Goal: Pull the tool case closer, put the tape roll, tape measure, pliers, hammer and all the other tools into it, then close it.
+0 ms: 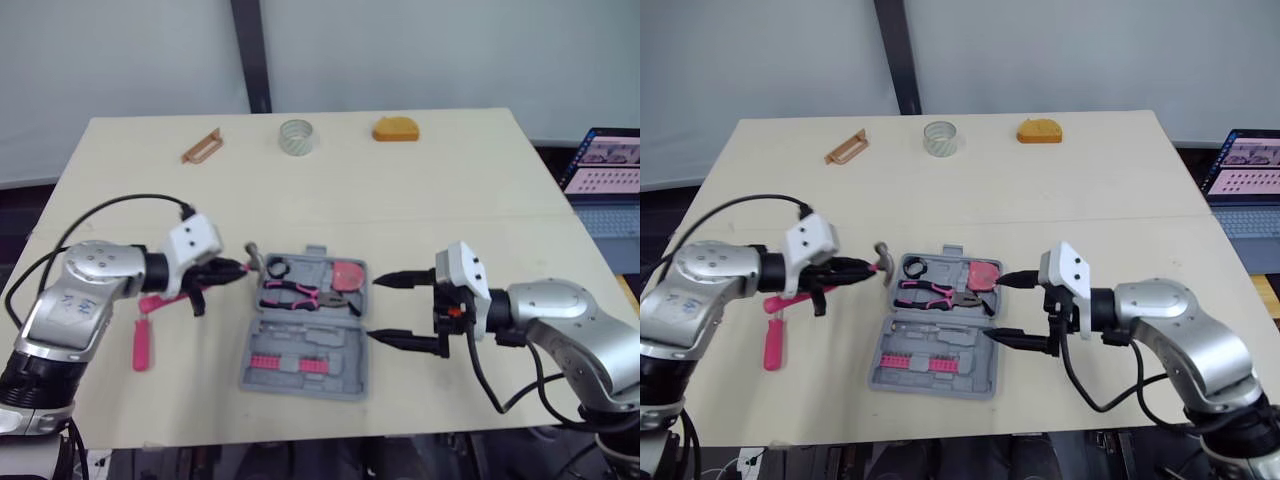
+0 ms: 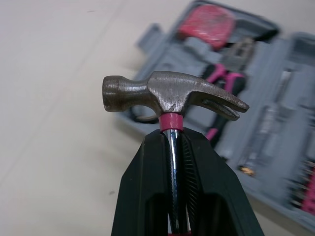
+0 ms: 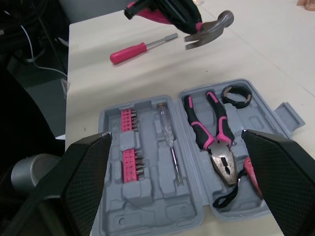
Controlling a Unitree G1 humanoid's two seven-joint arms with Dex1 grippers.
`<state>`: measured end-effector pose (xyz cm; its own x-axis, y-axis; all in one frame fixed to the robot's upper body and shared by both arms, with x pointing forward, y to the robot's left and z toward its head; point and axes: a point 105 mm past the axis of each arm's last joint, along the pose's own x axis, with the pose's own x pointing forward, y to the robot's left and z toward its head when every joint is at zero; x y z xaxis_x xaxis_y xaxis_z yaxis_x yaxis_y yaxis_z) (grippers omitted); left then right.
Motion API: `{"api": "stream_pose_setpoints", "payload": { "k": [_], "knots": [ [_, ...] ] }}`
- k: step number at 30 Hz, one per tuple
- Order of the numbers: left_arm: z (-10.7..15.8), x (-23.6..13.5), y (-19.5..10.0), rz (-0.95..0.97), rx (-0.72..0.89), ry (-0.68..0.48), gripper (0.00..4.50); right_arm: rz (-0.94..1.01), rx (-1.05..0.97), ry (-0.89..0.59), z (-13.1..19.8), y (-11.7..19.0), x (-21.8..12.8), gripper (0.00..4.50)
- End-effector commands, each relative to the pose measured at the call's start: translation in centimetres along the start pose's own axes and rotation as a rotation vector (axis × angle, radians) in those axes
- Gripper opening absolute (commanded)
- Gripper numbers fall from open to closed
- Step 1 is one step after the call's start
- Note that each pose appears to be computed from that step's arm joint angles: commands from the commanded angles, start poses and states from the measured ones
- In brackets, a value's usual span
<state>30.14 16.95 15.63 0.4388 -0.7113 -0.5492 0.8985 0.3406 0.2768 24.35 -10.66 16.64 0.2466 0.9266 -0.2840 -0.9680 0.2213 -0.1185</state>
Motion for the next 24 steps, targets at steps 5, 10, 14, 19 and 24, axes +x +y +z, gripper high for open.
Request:
{"api": "stream_pose_setpoints", "payload": {
  "k": [5,10,14,19,24],
  "knots": [
    [1.2,2.4,-5.2,-0.265,0.07,0.09,0.01,-0.023,-0.044,0.009,0.1,1.1,-0.1,4.5],
    [1.9,3.7,-5.7,-0.27,0.085,0.132,0.01,-0.034,-0.033,0.008,-0.1,1.4,0.1,4.5],
    [2.4,4.2,-6.2,-0.289,0.108,0.159,0.01,-0.041,-0.029,0.01,-0.3,1.6,0.3,4.5],
    [2.5,5.5,-7.1,-0.316,0.123,0.178,0.01,-0.057,-0.024,0.01,-0.4,1.4,0.2,4.5],
    [2.7,6.5,-6.8,-0.293,0.155,0.199,0.01,-0.066,-0.021,0.013,-0.5,1.4,0.2,4.5]
  ]
}}
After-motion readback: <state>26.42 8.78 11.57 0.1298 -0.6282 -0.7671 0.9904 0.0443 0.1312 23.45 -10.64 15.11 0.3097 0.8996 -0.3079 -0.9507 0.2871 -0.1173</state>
